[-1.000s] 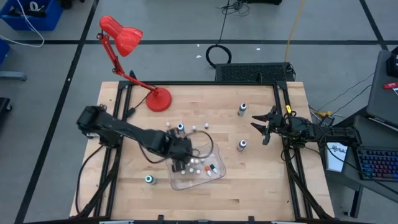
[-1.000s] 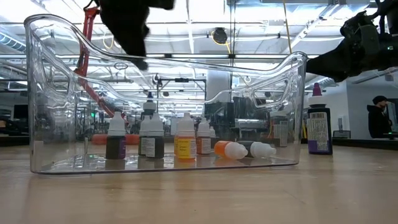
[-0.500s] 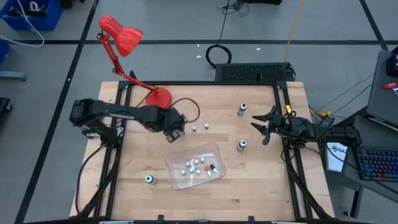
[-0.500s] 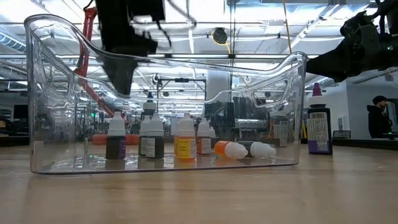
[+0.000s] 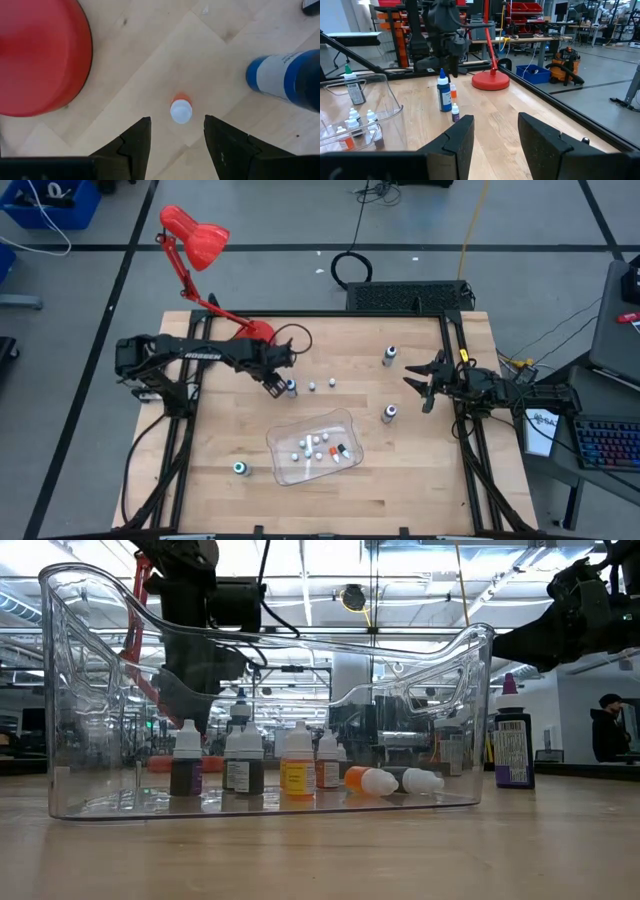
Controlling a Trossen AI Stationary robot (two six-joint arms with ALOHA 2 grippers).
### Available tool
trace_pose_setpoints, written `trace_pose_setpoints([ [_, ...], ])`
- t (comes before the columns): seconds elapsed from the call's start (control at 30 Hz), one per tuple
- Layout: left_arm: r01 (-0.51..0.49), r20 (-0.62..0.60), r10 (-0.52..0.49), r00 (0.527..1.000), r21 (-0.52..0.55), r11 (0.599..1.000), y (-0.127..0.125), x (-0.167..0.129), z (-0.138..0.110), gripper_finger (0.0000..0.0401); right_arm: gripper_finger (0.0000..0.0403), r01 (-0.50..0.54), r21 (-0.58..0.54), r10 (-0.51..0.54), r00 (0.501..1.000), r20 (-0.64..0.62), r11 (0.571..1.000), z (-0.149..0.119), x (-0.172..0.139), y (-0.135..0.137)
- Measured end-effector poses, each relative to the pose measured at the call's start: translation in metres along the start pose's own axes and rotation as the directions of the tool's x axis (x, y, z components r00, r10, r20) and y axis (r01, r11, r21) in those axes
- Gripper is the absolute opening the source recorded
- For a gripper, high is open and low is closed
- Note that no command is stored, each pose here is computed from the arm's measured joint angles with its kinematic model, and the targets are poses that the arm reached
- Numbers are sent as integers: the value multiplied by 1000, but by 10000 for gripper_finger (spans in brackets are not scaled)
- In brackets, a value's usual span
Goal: Pick & Place food coloring
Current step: Put the small orange food coloring into the bin
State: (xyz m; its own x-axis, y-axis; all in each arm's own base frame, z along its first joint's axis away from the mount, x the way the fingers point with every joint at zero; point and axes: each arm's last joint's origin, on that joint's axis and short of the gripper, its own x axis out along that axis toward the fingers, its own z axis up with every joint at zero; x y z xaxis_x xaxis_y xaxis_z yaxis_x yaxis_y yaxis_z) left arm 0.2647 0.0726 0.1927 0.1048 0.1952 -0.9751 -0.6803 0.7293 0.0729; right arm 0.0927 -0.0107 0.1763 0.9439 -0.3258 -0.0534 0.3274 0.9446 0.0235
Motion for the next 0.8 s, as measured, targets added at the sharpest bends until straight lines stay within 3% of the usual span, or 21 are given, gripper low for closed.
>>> trace_pose_setpoints([
  [0.8, 29, -12, -30, 999, -32, 999, 2, 13, -2, 186, 141, 0, 0, 0, 1000, 0, 1000, 0, 0, 0],
])
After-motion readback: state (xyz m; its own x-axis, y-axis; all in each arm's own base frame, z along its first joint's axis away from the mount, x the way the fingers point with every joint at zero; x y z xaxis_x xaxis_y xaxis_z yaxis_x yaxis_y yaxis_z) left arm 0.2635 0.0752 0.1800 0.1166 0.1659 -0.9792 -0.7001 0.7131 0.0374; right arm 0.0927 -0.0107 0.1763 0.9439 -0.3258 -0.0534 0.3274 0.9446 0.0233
